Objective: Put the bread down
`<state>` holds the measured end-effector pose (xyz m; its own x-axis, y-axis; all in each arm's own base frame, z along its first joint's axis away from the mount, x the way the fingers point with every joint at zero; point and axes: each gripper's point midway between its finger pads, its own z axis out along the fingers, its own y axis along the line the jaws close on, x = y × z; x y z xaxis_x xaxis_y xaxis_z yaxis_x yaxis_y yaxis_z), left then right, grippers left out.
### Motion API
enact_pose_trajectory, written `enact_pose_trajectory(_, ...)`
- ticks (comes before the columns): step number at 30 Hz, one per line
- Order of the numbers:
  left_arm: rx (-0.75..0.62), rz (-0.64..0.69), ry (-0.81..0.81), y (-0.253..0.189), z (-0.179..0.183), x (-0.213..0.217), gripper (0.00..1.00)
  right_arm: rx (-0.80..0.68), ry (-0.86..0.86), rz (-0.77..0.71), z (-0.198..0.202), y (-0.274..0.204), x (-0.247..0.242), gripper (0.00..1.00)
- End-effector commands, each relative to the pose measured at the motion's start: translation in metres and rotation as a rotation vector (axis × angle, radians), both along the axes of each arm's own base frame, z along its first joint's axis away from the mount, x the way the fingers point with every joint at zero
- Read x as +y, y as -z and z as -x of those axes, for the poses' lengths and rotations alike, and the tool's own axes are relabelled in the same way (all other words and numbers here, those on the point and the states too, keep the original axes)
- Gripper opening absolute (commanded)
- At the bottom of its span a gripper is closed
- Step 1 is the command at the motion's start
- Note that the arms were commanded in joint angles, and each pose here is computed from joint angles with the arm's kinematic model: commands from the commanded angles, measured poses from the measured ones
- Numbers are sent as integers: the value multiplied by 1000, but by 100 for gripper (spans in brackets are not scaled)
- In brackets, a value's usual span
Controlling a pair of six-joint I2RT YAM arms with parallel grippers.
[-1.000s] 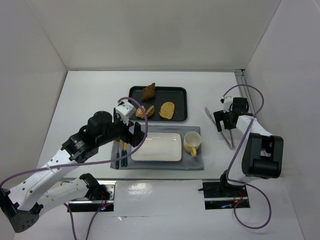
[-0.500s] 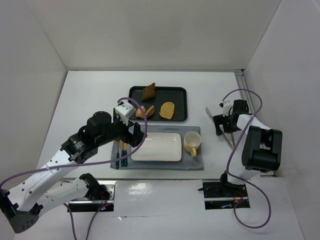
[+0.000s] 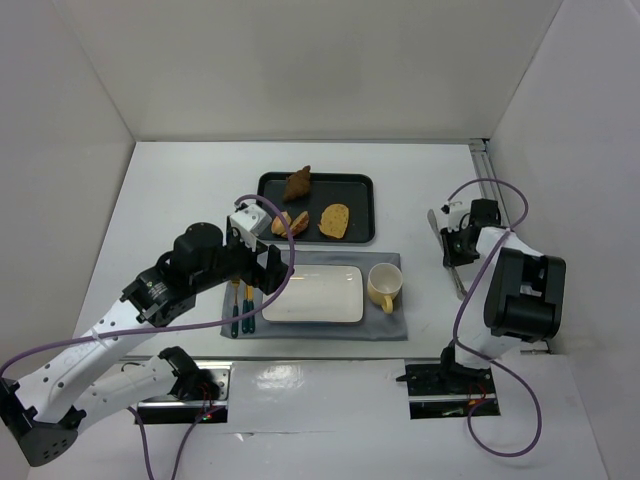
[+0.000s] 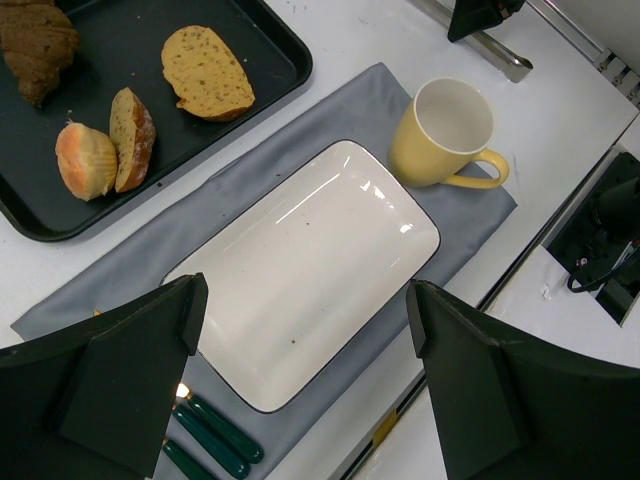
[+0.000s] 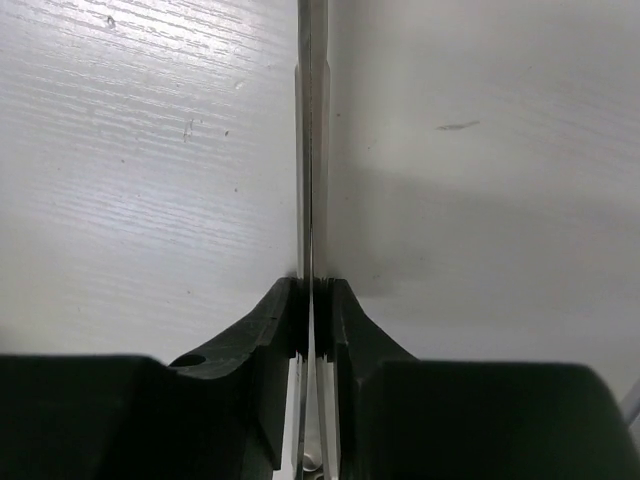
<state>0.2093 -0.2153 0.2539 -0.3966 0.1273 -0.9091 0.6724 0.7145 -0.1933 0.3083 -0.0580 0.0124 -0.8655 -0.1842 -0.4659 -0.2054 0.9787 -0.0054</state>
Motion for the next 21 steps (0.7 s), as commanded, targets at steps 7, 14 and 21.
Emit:
enact_pose_trajectory(7, -48, 43, 6, -13, -1, -3, 100, -81, -48, -101, -8, -36, 16, 0)
enact_pose_trajectory(14, -49, 28, -26, -9, -6, 1, 100, -318, -195, -192, -45, -126, 39, 10)
enact_pose_trajectory(21, -57, 4, -87, -2, -14, 9, 100, -384, -427, -311, -92, -190, 104, 40)
